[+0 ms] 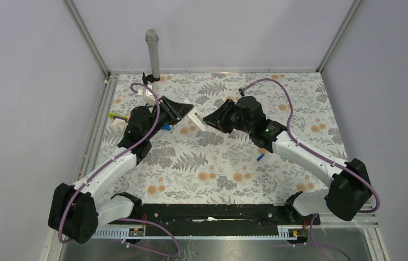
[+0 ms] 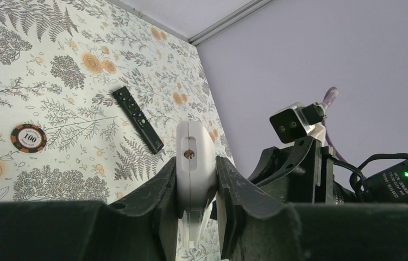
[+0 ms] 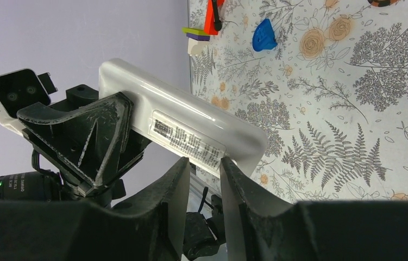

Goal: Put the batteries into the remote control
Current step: Remove the battery cover from the remote control.

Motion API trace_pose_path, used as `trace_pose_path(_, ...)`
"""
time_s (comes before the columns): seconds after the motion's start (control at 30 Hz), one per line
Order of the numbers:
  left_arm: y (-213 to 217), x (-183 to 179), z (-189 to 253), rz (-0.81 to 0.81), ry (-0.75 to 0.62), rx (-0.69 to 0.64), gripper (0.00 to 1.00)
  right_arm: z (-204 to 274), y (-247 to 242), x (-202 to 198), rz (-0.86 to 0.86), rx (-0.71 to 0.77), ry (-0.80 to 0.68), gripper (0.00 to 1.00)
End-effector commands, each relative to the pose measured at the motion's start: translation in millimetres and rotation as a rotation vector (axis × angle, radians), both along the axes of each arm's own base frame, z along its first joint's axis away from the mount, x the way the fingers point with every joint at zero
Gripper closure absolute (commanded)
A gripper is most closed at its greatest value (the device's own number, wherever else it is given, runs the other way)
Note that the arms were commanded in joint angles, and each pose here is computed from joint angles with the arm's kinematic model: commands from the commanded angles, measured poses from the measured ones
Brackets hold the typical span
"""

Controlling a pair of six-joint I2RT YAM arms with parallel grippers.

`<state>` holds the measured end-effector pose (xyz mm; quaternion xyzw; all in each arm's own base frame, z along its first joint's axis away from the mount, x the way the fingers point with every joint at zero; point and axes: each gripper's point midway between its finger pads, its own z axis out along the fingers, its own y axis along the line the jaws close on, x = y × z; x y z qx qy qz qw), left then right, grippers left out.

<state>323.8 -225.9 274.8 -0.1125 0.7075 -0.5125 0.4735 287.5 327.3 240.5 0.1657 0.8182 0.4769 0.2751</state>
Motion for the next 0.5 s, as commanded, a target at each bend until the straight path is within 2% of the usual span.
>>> trace_pose_path(0.0, -0.3, 3.8, 38.2, 0.007, -0.118, -0.04, 1.0, 4.1, 8.9, -3.2, 0.027, 0.029, 0.013, 0.65)
trace_pose_path(0.47, -7.7, -2.4, 51.1, -0.048, -0.139, -0.079, 1.0, -8.1, 10.7, 1.5, 0.017, 0.007, 0.037, 0.65)
